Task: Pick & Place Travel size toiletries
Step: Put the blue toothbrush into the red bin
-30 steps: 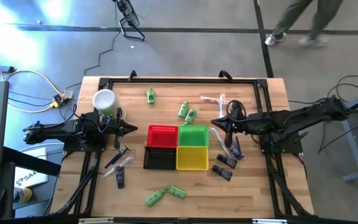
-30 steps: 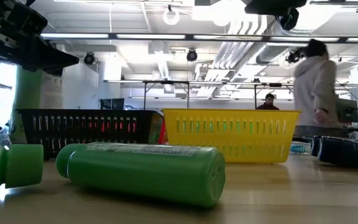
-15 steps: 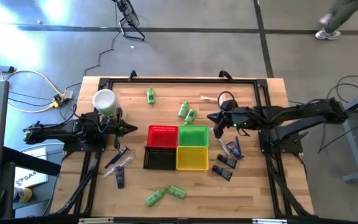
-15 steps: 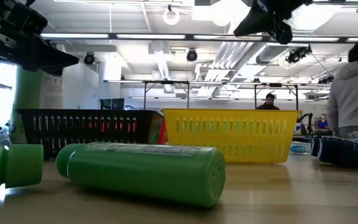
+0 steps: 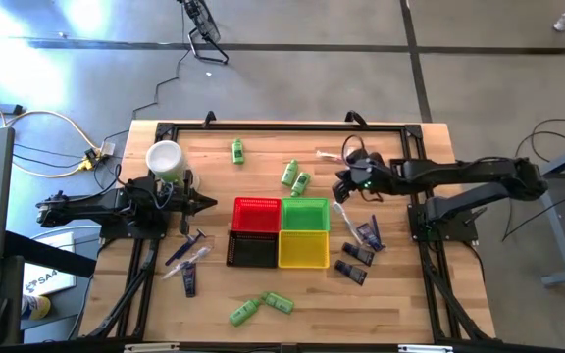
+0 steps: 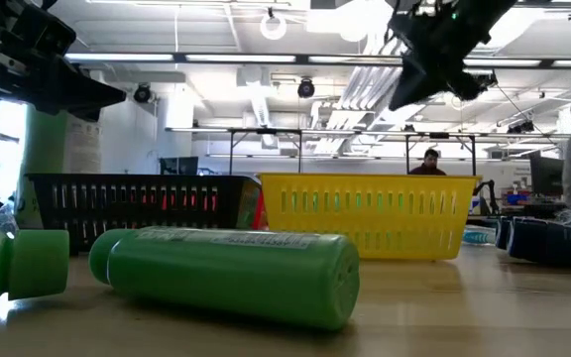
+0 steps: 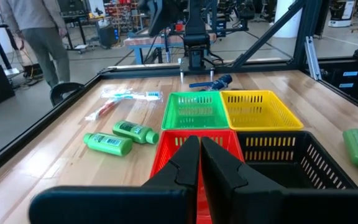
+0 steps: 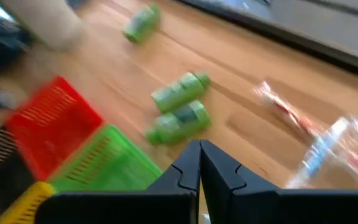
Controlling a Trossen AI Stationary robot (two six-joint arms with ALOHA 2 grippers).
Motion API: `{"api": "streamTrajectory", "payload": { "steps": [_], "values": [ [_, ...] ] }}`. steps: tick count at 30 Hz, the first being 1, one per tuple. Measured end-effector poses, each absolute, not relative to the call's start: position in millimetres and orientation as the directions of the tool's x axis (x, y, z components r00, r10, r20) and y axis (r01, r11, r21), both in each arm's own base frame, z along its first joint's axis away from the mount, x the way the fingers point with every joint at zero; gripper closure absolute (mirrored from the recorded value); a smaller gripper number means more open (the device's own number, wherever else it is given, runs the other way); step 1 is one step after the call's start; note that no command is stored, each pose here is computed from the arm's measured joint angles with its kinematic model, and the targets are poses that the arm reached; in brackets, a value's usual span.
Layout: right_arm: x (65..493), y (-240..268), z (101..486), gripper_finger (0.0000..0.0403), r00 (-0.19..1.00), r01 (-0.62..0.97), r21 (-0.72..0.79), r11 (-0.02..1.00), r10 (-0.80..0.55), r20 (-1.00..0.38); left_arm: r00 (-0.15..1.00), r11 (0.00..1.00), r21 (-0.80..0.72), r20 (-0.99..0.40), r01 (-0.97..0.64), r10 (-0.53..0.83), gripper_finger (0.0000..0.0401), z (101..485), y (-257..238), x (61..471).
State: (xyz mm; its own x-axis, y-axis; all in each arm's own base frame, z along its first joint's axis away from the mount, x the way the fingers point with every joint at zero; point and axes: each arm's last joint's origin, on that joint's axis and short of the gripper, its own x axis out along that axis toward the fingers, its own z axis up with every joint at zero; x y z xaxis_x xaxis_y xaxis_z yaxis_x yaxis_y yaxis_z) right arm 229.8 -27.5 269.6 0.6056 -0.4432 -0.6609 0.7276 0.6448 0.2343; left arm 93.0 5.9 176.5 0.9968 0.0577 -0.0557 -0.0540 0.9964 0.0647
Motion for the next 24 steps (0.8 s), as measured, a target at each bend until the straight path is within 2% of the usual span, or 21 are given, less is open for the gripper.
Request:
{"api": "streamTrajectory", "payload": {
  "steps": [24],
  "values": [
    [244.8,-33.9,256.3,0.0401,0.584,0.733,0.213,0.646,-0.437,-0.685,0.997,0.996,0.065,-0.047,-0.054,0.057,0.0389,177.2,5.8,93.0]
  ]
}}
